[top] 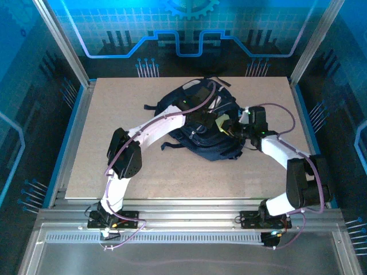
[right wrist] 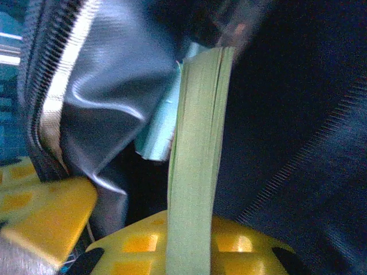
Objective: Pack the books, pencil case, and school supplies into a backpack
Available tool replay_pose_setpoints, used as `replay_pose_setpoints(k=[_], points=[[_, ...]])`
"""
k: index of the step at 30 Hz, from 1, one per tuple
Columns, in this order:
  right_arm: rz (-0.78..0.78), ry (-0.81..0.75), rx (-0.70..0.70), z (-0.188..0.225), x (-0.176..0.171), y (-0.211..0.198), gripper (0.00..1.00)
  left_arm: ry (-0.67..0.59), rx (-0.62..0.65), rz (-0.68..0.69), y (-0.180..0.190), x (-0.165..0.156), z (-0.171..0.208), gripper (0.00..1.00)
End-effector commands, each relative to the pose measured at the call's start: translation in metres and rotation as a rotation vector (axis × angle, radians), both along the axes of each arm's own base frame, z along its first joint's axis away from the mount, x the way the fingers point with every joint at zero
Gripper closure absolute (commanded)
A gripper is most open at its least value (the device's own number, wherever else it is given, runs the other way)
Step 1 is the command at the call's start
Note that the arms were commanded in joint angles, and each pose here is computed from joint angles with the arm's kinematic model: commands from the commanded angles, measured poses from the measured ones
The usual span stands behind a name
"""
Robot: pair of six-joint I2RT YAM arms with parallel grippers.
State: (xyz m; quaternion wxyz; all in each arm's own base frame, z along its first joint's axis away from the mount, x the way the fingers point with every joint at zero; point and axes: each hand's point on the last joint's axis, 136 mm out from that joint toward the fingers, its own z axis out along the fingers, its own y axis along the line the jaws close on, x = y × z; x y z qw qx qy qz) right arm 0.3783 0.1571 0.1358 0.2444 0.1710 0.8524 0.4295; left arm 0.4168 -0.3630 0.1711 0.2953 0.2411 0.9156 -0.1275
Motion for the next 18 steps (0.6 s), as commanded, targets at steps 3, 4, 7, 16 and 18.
replay_pose_setpoints(k=[3,4,7,16,18], points=[[0.047,-0.121,0.075,0.038,0.017,0.028,1.00,-0.117,-0.166,-0.039,-0.012,-0.007,0.081,1.00],[0.046,-0.120,0.078,0.038,0.016,0.028,1.00,-0.123,-0.168,-0.040,-0.012,-0.007,0.083,1.00],[0.044,-0.114,0.102,0.039,0.012,0.029,1.00,-0.137,-0.178,-0.046,-0.013,-0.006,0.088,1.00],[0.056,-0.129,0.192,0.060,0.002,0.034,1.00,-0.173,-0.175,-0.041,-0.008,0.003,0.098,1.00],[0.052,-0.132,0.178,0.063,-0.001,0.032,1.00,-0.175,-0.175,-0.037,-0.006,0.004,0.099,1.00]])
